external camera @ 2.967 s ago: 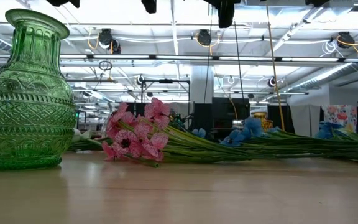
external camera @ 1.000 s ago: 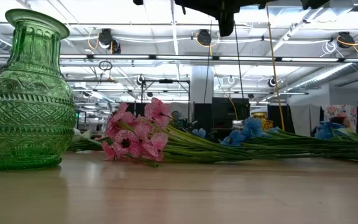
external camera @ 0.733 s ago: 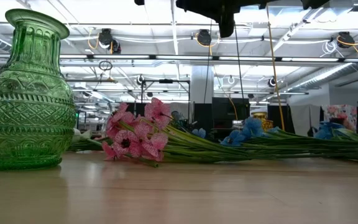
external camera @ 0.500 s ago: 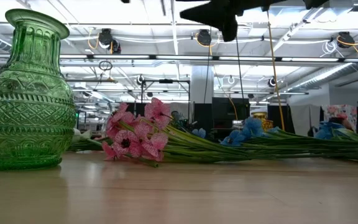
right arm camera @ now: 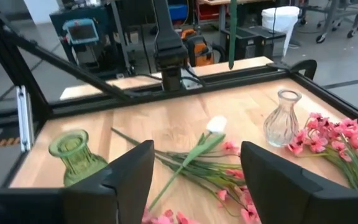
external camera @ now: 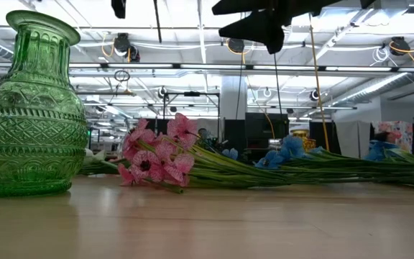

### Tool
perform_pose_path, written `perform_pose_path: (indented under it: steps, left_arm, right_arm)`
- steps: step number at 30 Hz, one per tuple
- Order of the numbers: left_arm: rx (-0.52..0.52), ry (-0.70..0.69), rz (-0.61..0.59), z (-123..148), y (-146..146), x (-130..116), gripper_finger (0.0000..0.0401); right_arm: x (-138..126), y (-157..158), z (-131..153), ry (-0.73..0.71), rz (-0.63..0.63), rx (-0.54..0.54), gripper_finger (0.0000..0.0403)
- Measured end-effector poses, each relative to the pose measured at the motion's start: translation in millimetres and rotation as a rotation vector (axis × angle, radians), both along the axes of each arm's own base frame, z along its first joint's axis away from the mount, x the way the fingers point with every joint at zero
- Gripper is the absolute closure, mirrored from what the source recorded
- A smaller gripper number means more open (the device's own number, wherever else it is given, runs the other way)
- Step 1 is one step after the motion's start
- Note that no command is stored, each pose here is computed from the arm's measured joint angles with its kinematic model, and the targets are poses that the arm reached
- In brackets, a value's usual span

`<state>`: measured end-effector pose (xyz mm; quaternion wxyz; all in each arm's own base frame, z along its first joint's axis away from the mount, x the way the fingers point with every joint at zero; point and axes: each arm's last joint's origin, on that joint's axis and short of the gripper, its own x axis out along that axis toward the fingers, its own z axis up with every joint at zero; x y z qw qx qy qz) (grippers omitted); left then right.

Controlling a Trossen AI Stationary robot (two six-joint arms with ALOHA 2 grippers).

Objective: Sort flowers into vase by color
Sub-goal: Put the top left blue flowers into the yellow vase

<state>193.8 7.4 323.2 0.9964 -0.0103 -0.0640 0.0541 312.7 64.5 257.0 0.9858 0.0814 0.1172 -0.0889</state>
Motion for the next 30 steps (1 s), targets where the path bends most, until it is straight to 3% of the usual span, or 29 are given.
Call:
perform_pose_path:
  steps: [4, 13, 17, 21, 30]
  left_arm:
    - [0.004, -0.059, 0.021, -15.2, 2.6, -4.0, 0.0379]
    - [0.017, -0.051, 0.023, -15.6, 4.5, -8.3, 0.0379]
    - [0.071, 0.038, 0.145, -23.0, 7.8, -7.8, 0.0379]
    - [0.192, 0.111, 0.235, -27.0, 10.1, -8.1, 0.0379]
    - [0.414, 0.163, 0.257, -27.3, 10.2, -8.2, 0.0379]
  right_arm:
    - [-0.6, -0.2, -2.2, 0.028, 0.008, -0.036, 0.0180]
    - [-3.5, -0.9, -10.7, 0.125, 0.017, -0.083, 0.0196]
    - [-6.5, -1.8, -17.5, 0.198, 0.007, -0.082, 0.0201]
    - [-7.6, -5.2, -20.7, 0.234, -0.007, -0.078, 0.0204]
    - [-8.0, -9.0, -22.6, 0.256, -0.021, -0.076, 0.0205]
